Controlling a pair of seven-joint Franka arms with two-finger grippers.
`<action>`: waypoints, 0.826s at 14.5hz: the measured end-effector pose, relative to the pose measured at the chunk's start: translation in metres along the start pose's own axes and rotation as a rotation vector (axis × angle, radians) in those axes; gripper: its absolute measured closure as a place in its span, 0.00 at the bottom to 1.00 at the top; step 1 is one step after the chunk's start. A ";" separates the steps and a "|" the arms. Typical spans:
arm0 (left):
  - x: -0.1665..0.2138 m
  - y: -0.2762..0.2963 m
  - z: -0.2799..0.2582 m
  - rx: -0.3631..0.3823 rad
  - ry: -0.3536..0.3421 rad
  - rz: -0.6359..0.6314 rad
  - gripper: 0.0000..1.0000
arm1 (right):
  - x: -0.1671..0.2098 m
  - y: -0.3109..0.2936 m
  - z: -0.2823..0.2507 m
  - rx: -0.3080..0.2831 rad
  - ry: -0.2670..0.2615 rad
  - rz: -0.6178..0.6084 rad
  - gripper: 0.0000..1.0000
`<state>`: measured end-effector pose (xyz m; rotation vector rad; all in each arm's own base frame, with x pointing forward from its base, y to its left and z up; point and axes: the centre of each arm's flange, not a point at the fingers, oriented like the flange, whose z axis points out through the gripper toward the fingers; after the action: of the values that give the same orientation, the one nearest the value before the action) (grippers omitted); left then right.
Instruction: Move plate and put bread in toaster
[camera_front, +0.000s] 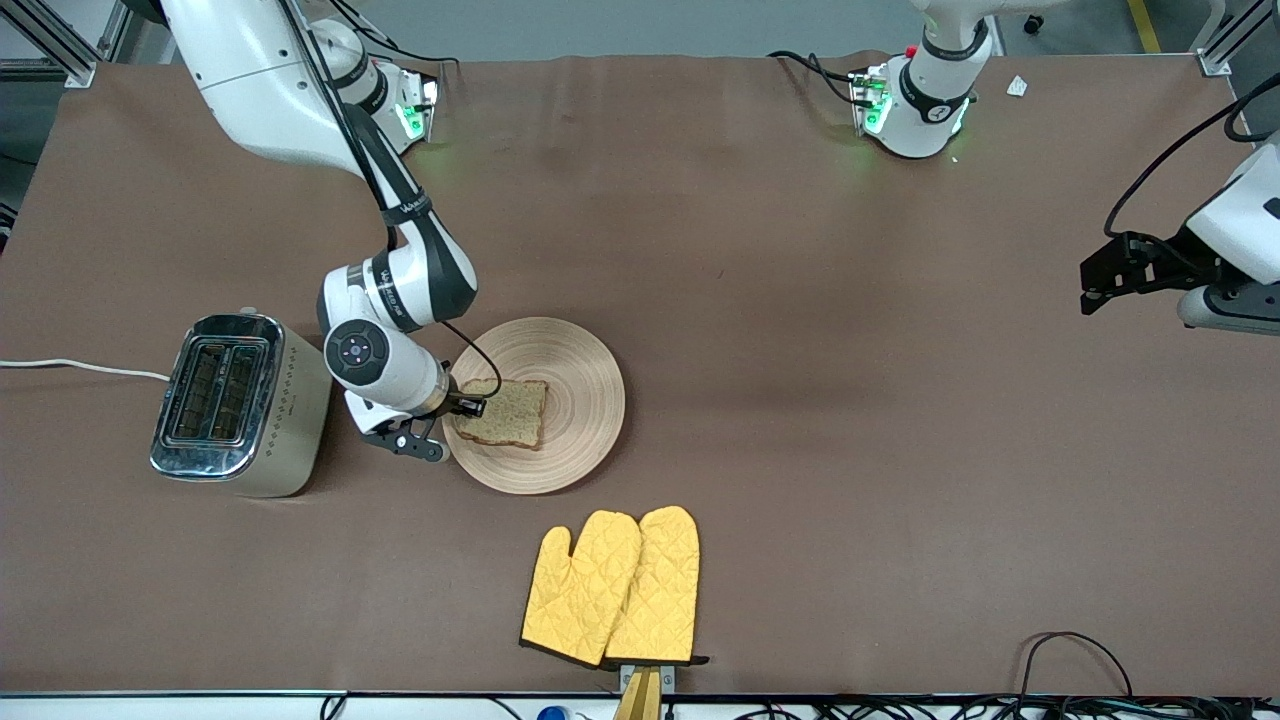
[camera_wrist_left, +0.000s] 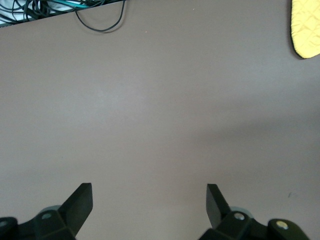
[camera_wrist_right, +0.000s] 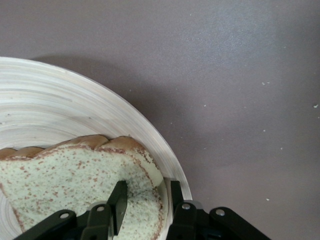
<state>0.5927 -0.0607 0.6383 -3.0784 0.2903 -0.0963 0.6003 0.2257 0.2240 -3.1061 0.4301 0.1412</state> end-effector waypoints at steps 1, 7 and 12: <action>-0.001 -0.004 0.001 0.002 -0.005 -0.007 0.00 | -0.001 0.000 0.001 0.001 0.001 0.000 0.60; -0.011 0.000 -0.002 0.007 -0.012 -0.008 0.00 | -0.001 -0.001 0.004 0.012 -0.003 0.009 0.74; -0.016 -0.013 -0.003 -0.070 -0.010 -0.110 0.00 | -0.001 0.000 0.005 0.012 -0.004 0.011 0.93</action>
<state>0.5789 -0.0453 0.6406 -3.1624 0.1270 -0.0761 0.5988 0.2265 0.2196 -3.0913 0.4457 0.1440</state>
